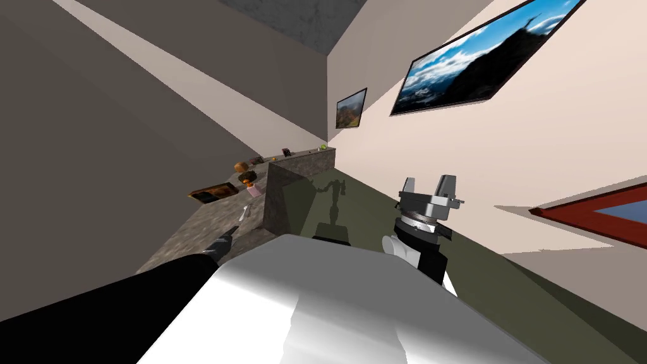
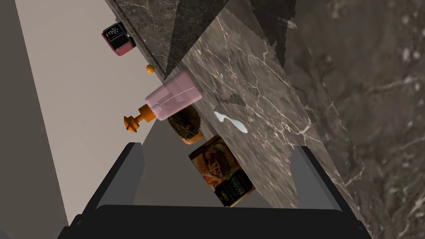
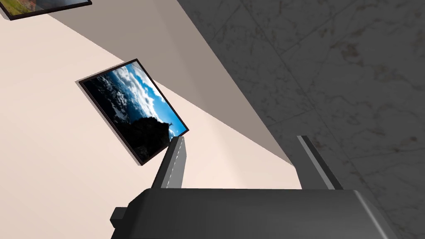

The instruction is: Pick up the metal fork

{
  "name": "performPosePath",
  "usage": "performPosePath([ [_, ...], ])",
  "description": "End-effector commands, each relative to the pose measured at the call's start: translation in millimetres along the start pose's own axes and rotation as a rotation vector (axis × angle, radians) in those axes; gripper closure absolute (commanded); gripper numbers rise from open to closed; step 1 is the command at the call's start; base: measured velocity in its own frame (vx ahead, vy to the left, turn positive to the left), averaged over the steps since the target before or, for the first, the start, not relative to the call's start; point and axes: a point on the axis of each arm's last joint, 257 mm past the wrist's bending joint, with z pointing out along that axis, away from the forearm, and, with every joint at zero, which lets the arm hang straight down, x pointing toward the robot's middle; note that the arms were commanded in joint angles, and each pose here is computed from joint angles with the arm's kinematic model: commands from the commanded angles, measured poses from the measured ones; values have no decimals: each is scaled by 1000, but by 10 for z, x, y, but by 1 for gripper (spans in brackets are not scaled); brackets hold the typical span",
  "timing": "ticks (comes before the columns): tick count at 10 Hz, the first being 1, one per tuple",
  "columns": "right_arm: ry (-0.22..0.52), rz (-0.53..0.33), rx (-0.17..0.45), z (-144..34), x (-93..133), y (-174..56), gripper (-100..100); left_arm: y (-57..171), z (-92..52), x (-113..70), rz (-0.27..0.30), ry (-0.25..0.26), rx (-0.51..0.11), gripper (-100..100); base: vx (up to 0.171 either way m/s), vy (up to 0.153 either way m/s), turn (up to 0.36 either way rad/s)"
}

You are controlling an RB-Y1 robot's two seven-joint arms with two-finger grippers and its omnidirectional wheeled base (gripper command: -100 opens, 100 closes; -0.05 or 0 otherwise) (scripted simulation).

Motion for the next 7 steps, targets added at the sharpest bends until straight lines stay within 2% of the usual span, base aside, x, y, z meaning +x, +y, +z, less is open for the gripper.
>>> performPosePath([
  [1, 0, 0, 0, 0, 0, 0, 0, 245, -148, -177, 20, -16, -81, -100, 11, 11, -229],
  [2, 0, 0, 0, 0, 0, 0, 0, 245, -148, -177, 20, -16, -81, -100, 8, 16, -152],
  [4, 0, 0, 0, 0, 1, 0, 0, 597, -381, -447, 50, -41, -204, -100, 12, 32, -378],
  [5, 0, 0, 0, 0, 0, 0, 0, 597, -381, -447, 50, -41, -204, -100, 11, 49, -108],
  [7, 0, 0, 0, 0, 0, 0, 0, 896, -624, -676, 73, -65, -315, -100, 8, 51, -301],
])
